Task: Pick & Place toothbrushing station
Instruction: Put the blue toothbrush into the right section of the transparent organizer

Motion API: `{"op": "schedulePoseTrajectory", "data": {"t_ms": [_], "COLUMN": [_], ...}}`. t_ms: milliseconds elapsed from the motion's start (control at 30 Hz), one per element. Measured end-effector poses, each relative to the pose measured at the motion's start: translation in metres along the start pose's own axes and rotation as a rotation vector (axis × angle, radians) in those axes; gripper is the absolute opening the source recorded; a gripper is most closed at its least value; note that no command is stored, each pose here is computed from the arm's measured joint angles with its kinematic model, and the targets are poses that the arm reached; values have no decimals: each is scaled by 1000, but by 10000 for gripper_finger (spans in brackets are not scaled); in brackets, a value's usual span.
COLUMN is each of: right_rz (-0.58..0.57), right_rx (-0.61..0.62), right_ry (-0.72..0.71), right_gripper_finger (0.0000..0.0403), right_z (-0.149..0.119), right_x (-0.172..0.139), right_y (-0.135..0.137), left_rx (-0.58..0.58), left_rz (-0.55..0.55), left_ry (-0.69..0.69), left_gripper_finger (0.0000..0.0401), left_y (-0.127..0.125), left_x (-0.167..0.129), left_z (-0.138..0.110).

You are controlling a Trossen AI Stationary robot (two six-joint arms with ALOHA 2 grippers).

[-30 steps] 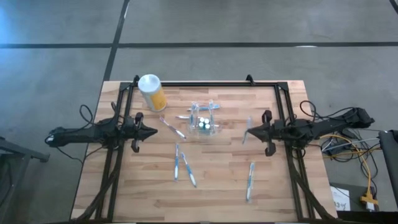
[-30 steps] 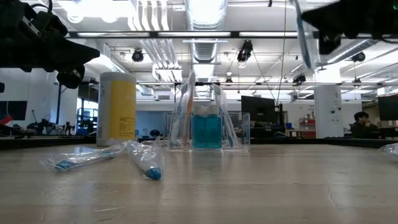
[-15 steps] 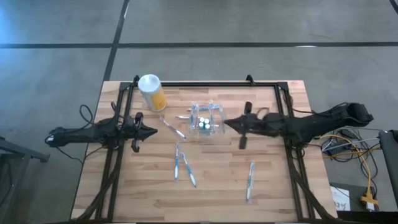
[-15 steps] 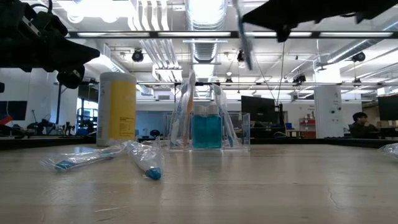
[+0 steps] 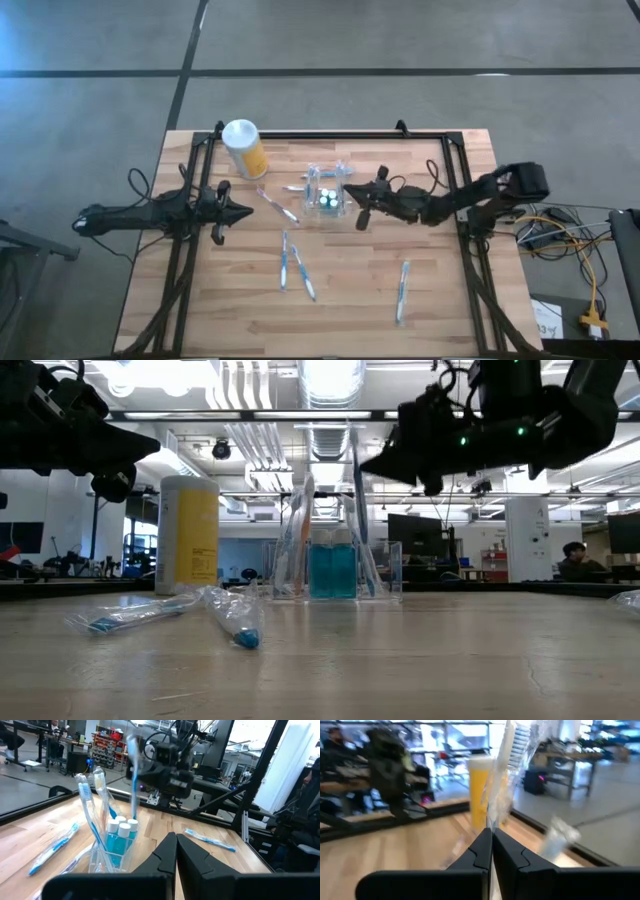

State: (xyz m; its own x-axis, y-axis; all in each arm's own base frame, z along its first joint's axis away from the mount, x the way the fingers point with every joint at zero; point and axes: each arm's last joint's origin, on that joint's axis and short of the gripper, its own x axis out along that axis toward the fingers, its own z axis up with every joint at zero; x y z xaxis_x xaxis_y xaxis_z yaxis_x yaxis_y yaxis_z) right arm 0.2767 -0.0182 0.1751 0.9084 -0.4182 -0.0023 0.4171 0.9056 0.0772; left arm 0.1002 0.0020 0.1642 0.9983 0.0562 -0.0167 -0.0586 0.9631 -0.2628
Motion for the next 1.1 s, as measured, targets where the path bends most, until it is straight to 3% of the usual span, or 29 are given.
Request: {"op": "schedulePoseTrajectory", "data": {"t_ms": [333,933,1100], "right_rz": [-146,-135,-110], "right_rx": [-21,-45,-38], "right_ry": [95,176,180], "right_gripper_finger": [8,9,33], "right_z": [-34,-50,-50], "right_x": [6,4,4], "right_y": [-4,0,1], "left_rx": [-16,-17,-17], "left_rz": [-3,-1,-1], "left_ry": [2,6,9], "left_gripper_finger": [14,14,14], "left_y": [0,0,0], "left_x": [0,0,0], "left_z": [0,0,-1]}}
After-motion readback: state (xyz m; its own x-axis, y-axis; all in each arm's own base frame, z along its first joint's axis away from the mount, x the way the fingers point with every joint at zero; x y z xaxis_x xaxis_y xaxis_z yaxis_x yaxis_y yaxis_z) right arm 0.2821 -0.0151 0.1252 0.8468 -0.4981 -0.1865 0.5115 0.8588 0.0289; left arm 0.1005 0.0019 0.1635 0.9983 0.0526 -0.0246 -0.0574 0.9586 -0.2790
